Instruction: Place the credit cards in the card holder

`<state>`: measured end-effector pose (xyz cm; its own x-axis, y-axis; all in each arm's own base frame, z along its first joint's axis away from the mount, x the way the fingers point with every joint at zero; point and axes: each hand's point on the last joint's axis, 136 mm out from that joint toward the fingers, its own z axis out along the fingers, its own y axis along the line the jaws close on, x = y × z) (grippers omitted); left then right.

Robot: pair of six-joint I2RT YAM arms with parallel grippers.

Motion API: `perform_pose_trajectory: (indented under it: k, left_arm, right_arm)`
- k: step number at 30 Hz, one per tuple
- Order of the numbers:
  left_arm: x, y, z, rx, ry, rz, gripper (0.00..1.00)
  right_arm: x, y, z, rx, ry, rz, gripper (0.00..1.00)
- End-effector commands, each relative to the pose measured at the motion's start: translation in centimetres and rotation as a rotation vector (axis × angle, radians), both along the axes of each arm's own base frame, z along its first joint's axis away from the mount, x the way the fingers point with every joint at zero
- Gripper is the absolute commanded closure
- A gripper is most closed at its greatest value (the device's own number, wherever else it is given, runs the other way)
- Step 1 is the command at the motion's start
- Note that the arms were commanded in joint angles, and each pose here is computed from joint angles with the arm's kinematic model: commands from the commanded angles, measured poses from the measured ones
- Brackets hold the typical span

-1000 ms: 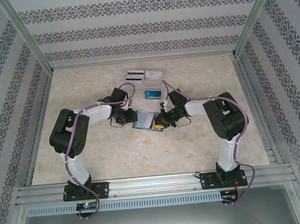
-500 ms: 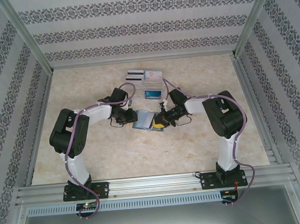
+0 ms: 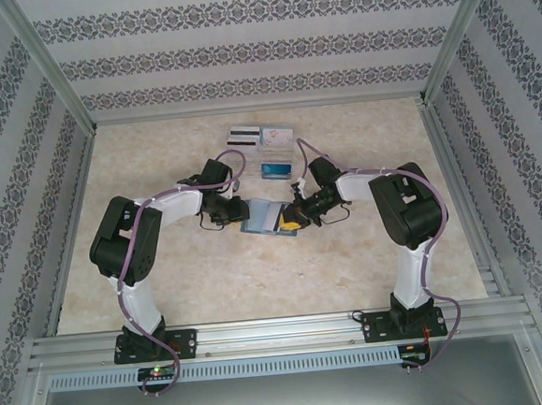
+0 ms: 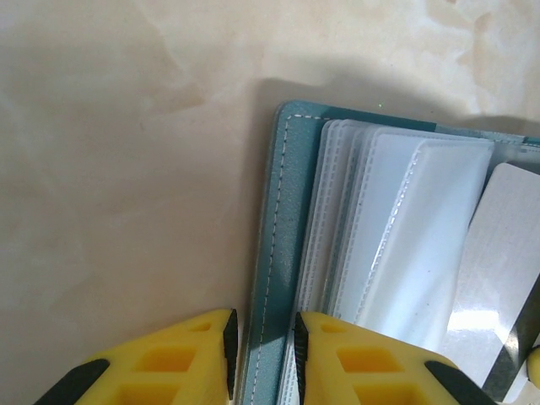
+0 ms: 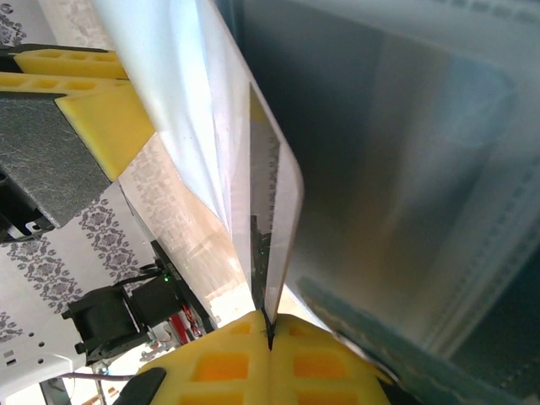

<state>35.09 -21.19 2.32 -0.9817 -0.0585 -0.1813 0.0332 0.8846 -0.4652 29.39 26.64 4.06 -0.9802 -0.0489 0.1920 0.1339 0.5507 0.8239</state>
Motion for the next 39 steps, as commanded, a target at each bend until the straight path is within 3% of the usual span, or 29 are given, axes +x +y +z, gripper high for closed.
perform_pose_trajectory:
  k: [1, 20, 39]
  left_arm:
    - [-0.7, -1.3, -0.8, -0.017, 0.026, -0.032, 0.73]
    - [-0.5, -1.6, -0.7, -0.018, 0.024, -0.038, 0.73]
    - [-0.7, -1.9, -0.8, -0.022, 0.028, -0.043, 0.73]
  right_arm:
    - [-0.6, -0.1, 0.1, 0.007, 0.019, 0.025, 1.00]
    - [0.0, 0.4, -0.7, 0.002, 0.030, 0.108, 1.00]
    - [2.3, 4.1, -1.5, -0.079, -0.056, 0.215, 1.00]
